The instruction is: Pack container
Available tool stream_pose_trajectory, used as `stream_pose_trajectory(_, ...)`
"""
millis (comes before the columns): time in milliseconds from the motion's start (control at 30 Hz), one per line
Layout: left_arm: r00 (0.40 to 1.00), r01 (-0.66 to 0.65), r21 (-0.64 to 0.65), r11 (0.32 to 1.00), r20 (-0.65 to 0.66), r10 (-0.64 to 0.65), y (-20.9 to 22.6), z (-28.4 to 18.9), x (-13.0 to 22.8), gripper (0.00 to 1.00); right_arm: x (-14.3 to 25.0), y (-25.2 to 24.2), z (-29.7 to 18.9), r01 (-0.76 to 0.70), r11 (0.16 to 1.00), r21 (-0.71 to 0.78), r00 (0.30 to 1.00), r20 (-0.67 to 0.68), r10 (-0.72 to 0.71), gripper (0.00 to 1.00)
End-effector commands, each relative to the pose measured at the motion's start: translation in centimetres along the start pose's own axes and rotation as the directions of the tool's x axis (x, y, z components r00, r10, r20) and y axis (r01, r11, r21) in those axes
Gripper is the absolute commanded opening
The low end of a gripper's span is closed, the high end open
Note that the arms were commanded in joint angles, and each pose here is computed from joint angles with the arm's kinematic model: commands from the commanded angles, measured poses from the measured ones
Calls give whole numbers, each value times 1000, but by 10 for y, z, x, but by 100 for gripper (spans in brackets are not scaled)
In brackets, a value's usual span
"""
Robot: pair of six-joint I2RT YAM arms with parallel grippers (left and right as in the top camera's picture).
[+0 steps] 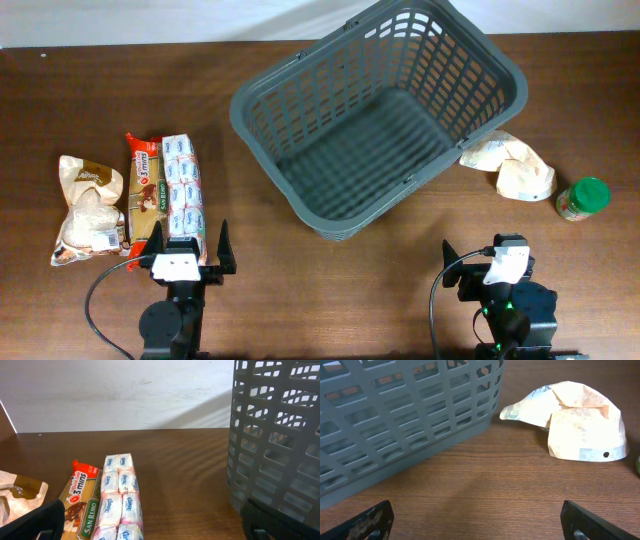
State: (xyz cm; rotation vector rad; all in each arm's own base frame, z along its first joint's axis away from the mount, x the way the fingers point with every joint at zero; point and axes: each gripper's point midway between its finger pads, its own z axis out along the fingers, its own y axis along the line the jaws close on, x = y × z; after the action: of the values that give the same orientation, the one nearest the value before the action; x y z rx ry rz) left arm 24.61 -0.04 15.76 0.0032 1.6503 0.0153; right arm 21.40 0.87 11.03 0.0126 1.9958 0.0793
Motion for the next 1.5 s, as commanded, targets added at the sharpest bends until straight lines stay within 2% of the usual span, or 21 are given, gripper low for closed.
stream_pose_trajectory(0, 1000, 2, 0, 1000, 3, -2, 0, 0, 1, 99, 0, -3, 0, -3, 1000, 15, 1000, 8, 3, 99)
stream_pose_trajectory(1233, 1000, 2, 0, 1000, 3, -2, 0, 0, 1, 99, 0, -3, 0, -3, 1000, 15, 1000, 8, 3, 99)
stream_pose_trajectory(1467, 1000, 0, -37, 999, 13, 1, 7, 0, -2, 99, 0, -3, 0, -3, 1000, 15, 1000, 8, 3, 99)
